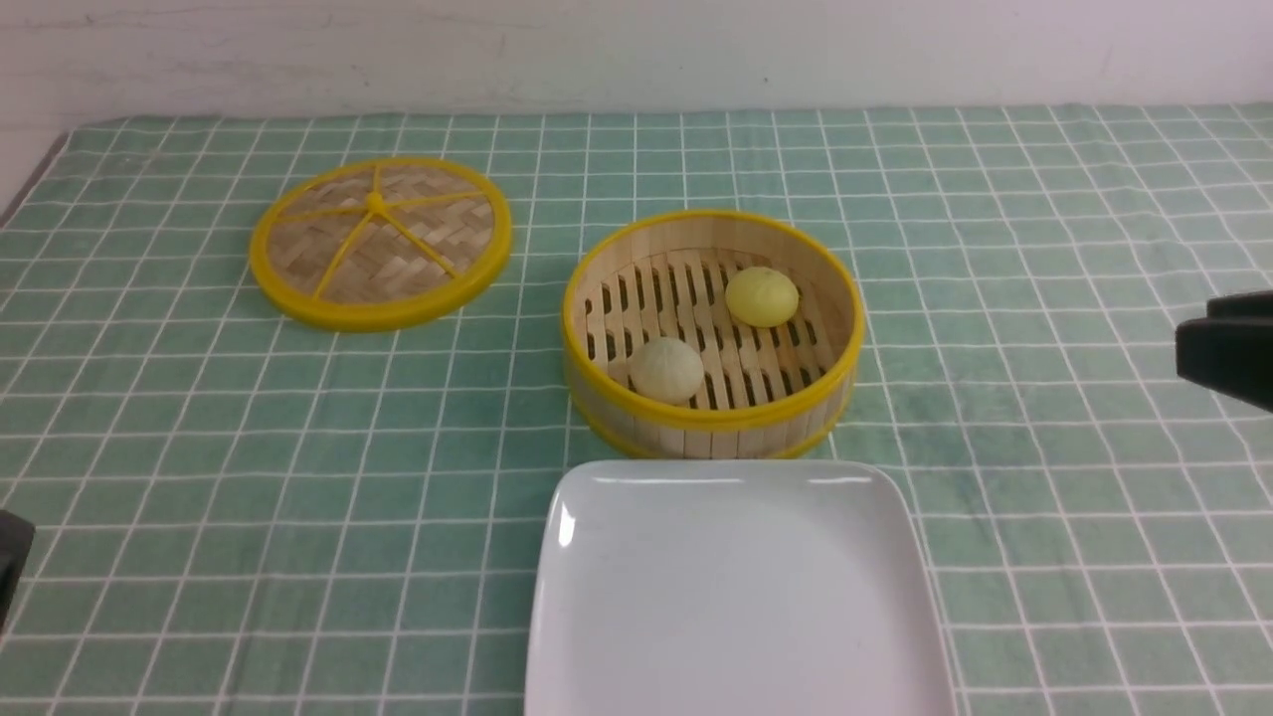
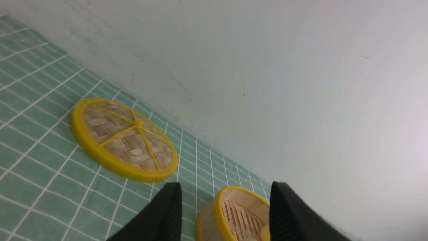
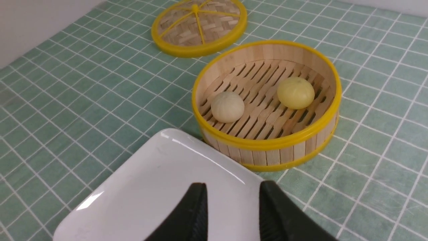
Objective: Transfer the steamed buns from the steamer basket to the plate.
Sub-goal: Use the right arm to grab the steamed stuffed bun that is closest to it
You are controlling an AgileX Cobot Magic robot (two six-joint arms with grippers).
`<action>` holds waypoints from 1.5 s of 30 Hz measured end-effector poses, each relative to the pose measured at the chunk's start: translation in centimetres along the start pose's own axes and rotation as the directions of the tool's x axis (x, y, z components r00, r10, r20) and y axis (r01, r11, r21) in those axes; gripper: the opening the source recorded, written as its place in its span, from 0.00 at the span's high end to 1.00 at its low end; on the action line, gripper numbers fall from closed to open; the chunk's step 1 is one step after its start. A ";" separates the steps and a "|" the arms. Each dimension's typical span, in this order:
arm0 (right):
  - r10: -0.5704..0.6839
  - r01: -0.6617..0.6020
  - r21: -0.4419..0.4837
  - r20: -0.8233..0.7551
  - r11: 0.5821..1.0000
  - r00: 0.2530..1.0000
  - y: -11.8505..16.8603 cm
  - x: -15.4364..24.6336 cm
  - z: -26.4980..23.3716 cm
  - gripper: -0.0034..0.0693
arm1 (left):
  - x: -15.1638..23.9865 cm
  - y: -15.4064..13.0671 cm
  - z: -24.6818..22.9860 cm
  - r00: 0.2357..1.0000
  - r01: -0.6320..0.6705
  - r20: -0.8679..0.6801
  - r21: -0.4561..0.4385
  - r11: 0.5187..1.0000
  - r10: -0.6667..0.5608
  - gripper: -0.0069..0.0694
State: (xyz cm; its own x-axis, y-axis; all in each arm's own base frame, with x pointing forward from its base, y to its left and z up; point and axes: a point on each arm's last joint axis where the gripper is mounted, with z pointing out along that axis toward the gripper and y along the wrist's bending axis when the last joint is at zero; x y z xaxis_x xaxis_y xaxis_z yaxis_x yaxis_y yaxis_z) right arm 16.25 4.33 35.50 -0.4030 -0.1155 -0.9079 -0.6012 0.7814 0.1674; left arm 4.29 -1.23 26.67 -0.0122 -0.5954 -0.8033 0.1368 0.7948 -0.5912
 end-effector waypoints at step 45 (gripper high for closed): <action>-0.235 0.154 -0.186 -0.584 0.971 0.777 -7.4 -8.1 27.6 0.44 | -0.6 -3.0 9.7 0.760 -0.235 -0.555 0.252 0.939 0.339 0.38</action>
State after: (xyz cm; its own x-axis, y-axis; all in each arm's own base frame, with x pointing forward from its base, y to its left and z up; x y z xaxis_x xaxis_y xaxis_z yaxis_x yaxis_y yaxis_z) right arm 43.02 16.38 31.04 -0.5749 -0.6312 -0.5207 -0.7735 0.6267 0.0943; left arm 13.51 -4.35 29.63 -0.5128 -0.1180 -0.8504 0.3807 0.8565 -0.3484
